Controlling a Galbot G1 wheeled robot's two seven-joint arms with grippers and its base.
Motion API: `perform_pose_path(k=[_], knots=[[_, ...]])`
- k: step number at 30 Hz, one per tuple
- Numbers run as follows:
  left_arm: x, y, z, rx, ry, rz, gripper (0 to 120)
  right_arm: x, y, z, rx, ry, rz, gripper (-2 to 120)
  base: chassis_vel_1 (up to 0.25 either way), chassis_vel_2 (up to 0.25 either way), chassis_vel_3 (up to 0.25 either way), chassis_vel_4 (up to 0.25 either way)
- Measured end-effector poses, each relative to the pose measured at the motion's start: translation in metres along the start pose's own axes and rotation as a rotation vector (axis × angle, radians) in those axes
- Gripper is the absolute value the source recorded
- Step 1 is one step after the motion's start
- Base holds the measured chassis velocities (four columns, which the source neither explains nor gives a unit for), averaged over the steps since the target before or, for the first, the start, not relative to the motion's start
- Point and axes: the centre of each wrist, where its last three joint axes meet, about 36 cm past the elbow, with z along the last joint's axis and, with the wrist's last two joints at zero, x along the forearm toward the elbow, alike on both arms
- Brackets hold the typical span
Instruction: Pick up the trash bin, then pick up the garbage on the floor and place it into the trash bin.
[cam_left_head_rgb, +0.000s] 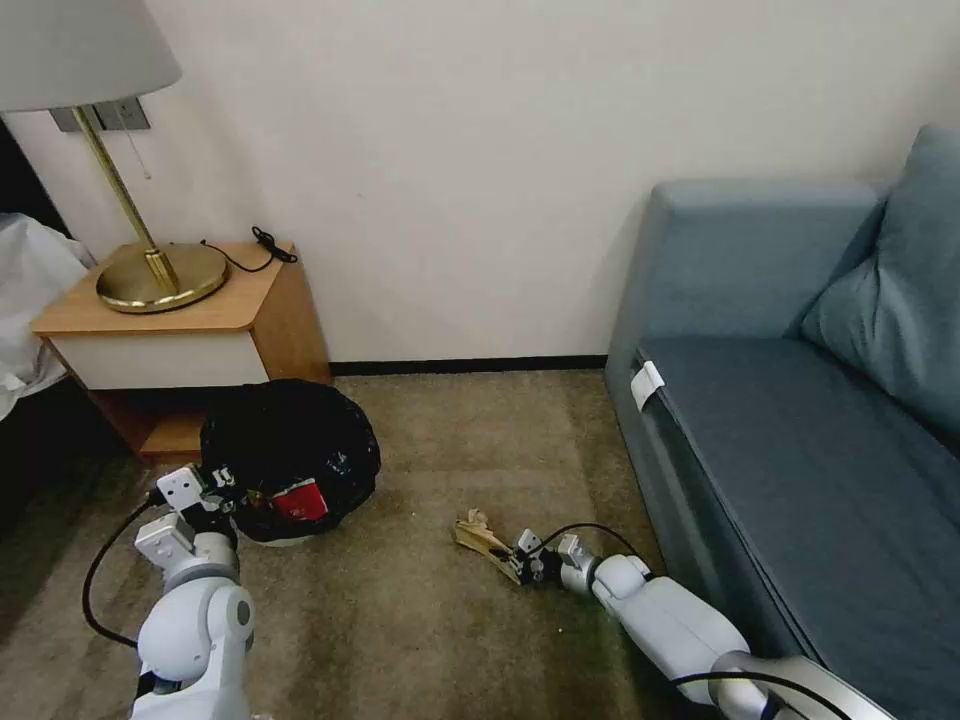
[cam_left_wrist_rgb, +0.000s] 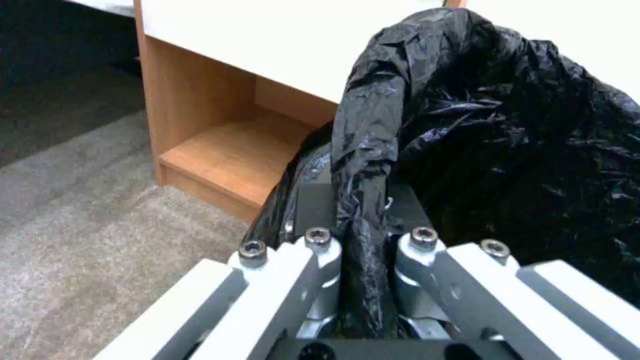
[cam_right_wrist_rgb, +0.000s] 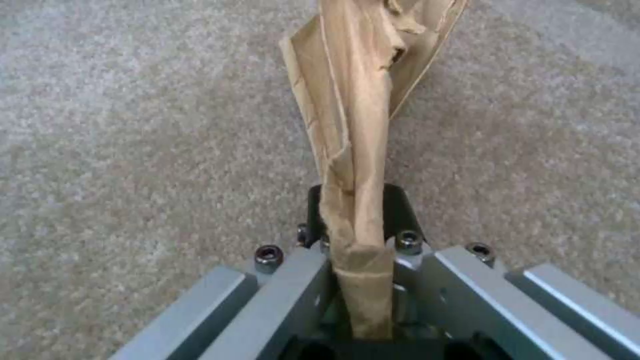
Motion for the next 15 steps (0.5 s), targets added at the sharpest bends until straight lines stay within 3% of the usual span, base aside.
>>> perform_pose_path(k=[7,15], knots=[[-0.001,-0.001,0.001,0.001,0.003,0.001,4,-0.001,0.001,-0.005,-0.006,-0.033,0.013,0,0.000,0.000,0.000,0.000],[-0.002,-0.001,0.003,0.002,0.008,0.001,4,-0.003,-0.011,-0.041,-0.024,-0.200,0.074,0,0.000,0.000,0.000,0.000]])
